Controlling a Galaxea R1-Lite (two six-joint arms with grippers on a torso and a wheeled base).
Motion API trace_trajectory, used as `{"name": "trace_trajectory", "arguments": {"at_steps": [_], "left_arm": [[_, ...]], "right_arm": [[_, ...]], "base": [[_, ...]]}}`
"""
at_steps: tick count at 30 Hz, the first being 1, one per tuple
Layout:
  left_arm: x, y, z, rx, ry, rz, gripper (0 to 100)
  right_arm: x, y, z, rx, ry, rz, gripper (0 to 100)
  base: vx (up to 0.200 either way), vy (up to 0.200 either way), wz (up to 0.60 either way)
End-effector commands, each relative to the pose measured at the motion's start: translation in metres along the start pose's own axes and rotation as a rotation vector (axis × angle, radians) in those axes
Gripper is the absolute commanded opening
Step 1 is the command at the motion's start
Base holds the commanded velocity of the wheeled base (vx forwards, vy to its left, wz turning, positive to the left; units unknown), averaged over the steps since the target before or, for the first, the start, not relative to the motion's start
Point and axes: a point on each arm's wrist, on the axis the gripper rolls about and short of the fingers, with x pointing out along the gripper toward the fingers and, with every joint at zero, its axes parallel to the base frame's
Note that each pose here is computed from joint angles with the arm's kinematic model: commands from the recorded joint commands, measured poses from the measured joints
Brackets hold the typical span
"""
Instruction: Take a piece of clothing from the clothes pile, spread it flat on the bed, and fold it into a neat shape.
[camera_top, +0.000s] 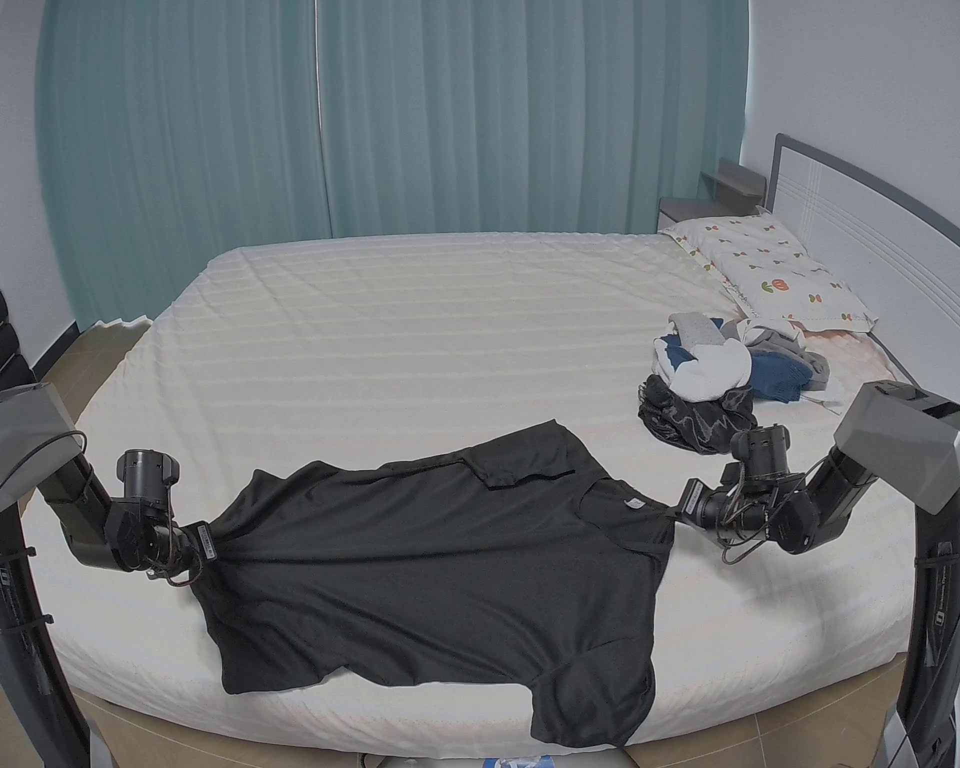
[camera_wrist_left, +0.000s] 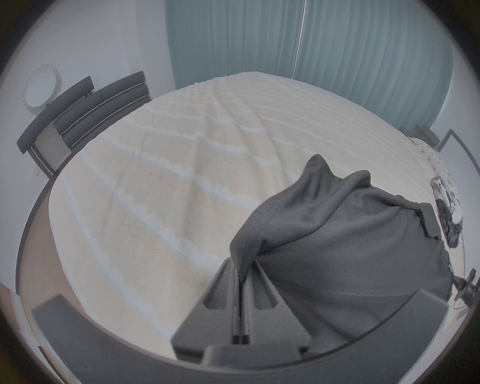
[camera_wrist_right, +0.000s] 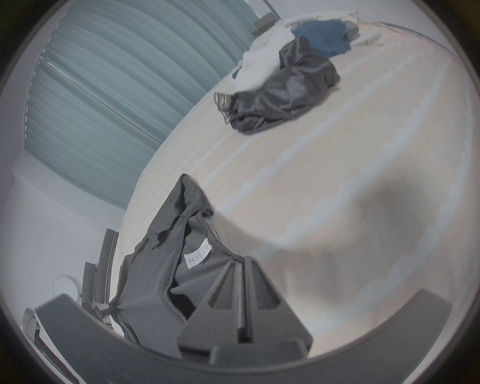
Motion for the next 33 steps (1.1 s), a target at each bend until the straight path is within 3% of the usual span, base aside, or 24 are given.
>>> {"name": "trace_trajectory", "arguments": {"at_steps": [1,20,26,27,28,33], "left_arm": [[-0.003,-0.008,-0.005,0.016,0.007,-0.017,0],[-0.017,-0.06,-0.029,0.033,0.021,-0.125,0],[-0.015,-0.062,-0.029,0.026,0.013,-0.133,0],[-0.015,-0.062,-0.028,0.016,0.007,-0.137,0],[-0.015,-0.062,-0.028,0.016,0.007,-0.137,100],[-0.006,-0.067,-0.023,-0.068,-0.07,-0.176,100]], "right_arm": [[-0.017,-0.01,0.023,-0.01,-0.062,-0.013,0],[-0.031,-0.05,0.055,0.001,-0.142,-0.092,0],[-0.025,-0.053,0.045,0.002,-0.102,-0.097,0],[-0.024,-0.053,0.044,0.001,-0.095,-0.095,100],[-0.024,-0.053,0.044,0.001,-0.095,-0.095,100],[-0.019,-0.042,0.035,-0.005,-0.07,-0.073,100]], "base": [[0.0,0.0,0.0],[0.0,0.0,0.0],[0.0,0.0,0.0],[0.0,0.0,0.0],[0.0,0.0,0.0],[0.0,0.0,0.0]]}}
